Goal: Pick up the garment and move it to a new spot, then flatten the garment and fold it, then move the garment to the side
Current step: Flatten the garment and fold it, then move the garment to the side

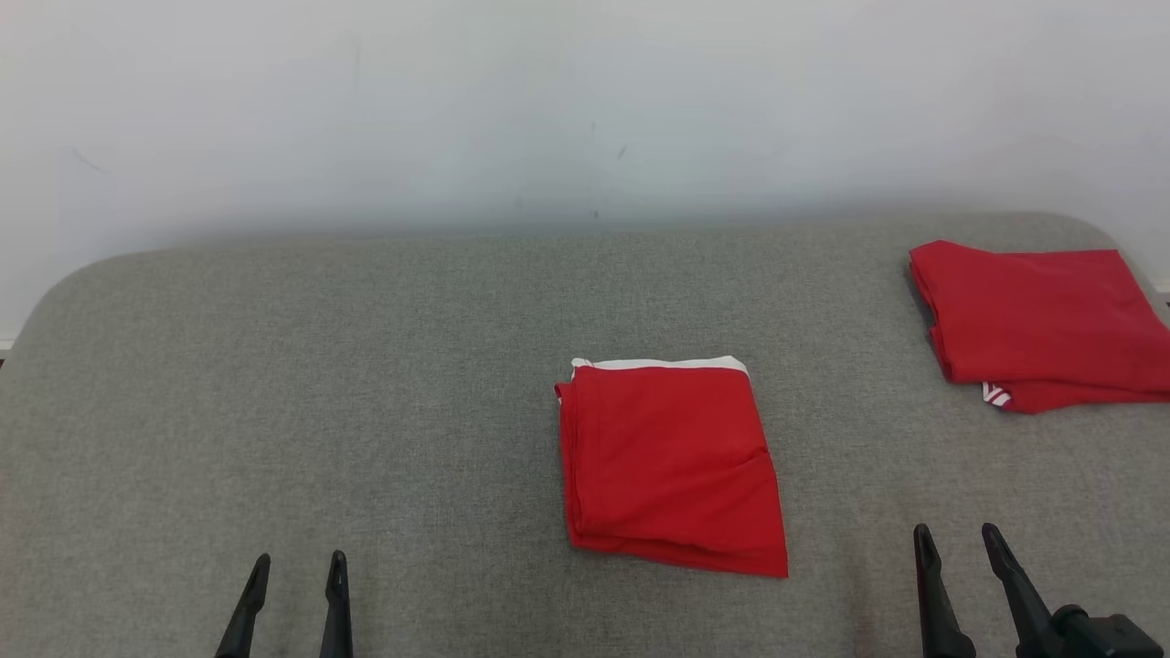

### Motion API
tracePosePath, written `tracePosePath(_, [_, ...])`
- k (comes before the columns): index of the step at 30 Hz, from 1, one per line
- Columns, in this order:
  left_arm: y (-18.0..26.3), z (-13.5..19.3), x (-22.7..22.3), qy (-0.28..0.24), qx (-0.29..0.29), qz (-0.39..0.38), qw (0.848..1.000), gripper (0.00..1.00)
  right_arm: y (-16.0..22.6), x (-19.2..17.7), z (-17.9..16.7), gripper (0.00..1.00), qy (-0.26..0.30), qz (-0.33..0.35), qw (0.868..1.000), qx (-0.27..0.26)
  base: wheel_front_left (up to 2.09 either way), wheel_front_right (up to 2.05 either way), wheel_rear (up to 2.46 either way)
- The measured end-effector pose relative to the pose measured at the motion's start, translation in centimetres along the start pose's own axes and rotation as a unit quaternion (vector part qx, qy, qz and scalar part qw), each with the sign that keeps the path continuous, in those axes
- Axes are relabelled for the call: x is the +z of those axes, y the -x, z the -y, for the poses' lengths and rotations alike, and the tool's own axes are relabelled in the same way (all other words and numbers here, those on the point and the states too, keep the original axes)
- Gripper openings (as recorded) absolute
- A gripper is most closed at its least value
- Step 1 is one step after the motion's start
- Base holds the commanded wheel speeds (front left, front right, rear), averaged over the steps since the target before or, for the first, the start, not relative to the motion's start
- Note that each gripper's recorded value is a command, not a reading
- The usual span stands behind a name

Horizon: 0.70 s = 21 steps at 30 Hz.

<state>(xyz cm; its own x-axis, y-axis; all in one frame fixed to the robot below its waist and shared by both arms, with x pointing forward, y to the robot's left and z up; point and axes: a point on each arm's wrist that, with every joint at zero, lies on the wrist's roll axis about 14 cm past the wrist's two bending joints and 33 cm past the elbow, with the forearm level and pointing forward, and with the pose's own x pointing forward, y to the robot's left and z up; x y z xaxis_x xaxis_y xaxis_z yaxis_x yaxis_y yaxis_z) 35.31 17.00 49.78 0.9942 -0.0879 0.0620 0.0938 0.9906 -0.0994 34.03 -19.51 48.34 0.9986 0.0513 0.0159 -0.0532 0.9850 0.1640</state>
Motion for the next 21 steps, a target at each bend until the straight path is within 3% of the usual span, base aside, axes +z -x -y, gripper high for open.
tracePosePath(21, [0.4, -0.2, 0.3, -0.003, 0.003, 0.005, 1.000, 1.00, -1.1, 0.0, -1.2, 1.00, -0.007, 0.002, 1.000, 0.017, 0.00, 0.00, 0.00])
